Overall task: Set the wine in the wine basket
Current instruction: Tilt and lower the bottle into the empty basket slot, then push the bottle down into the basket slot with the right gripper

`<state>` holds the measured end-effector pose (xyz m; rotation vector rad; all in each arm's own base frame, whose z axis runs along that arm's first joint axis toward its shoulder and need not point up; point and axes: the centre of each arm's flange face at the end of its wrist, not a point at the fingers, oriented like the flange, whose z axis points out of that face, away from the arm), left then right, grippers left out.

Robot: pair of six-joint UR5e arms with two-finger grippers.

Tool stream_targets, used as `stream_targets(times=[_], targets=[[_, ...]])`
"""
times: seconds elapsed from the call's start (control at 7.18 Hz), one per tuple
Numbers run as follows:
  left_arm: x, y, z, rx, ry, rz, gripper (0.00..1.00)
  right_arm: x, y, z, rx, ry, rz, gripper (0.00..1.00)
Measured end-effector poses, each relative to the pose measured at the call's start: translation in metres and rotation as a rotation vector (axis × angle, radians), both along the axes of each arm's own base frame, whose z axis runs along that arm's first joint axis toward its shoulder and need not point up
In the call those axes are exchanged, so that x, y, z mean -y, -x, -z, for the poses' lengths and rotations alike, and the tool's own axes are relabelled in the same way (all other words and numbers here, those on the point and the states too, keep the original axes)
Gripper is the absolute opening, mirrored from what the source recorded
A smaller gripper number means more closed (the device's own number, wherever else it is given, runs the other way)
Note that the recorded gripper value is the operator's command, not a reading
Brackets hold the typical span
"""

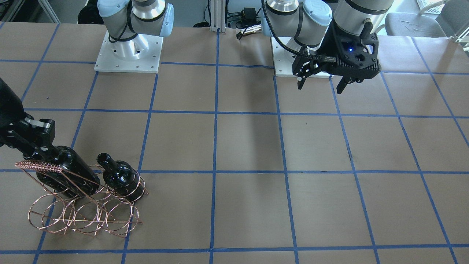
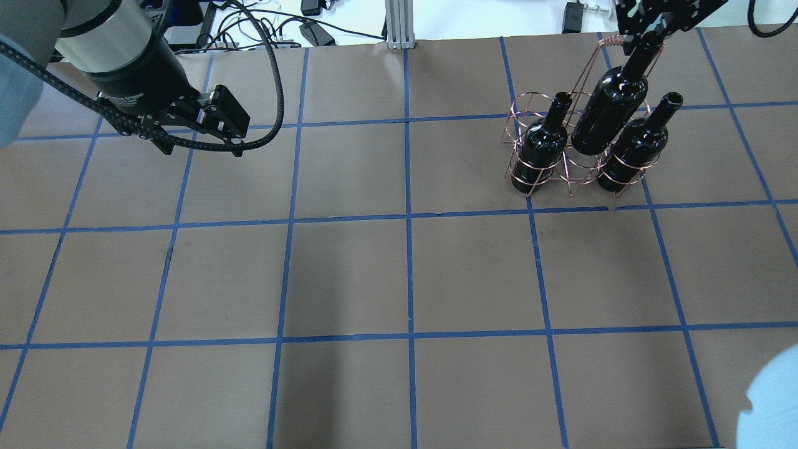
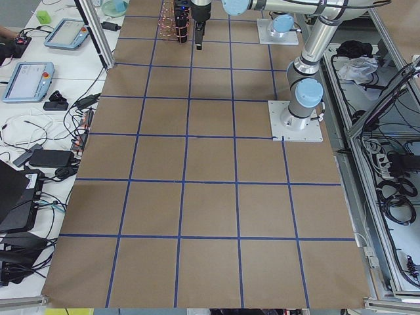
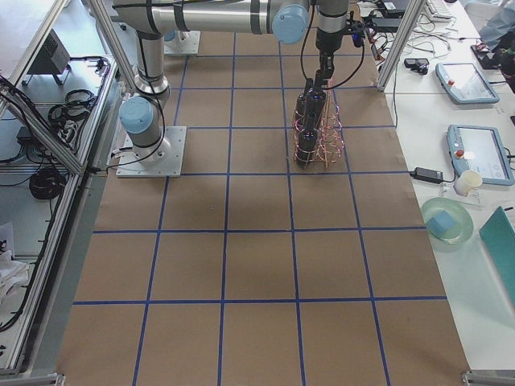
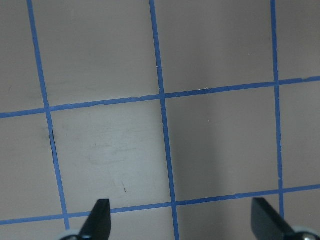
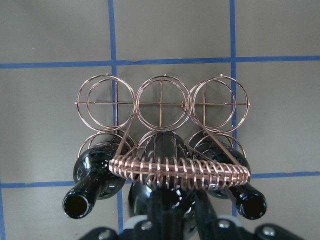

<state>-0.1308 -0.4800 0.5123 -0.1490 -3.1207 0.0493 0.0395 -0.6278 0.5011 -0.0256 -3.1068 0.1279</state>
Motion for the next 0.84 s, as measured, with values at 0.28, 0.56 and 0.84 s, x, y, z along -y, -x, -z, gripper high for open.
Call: stream_targets(times=[0.28,0.56,0.84], targets=[[0.0000,0.0000,0.0003,-0.001,-0.001,0.000,1.00,-0.0041,-0.0026,-0.0047,0.000,0.002,-0.002,0.00],[-0.0001,-0.0001,0.0008,0.000,-0.002,0.001,1.00,-0.0051,-0.0040,-0.0057,0.001,0.002,-0.004,0.00],[-0.0003,0.0000,0.0018,-0.001,-0.004,0.001,1.00,-0.0053,-0.0042,-0.0056,0.001,0.002,-0.004,0.02]])
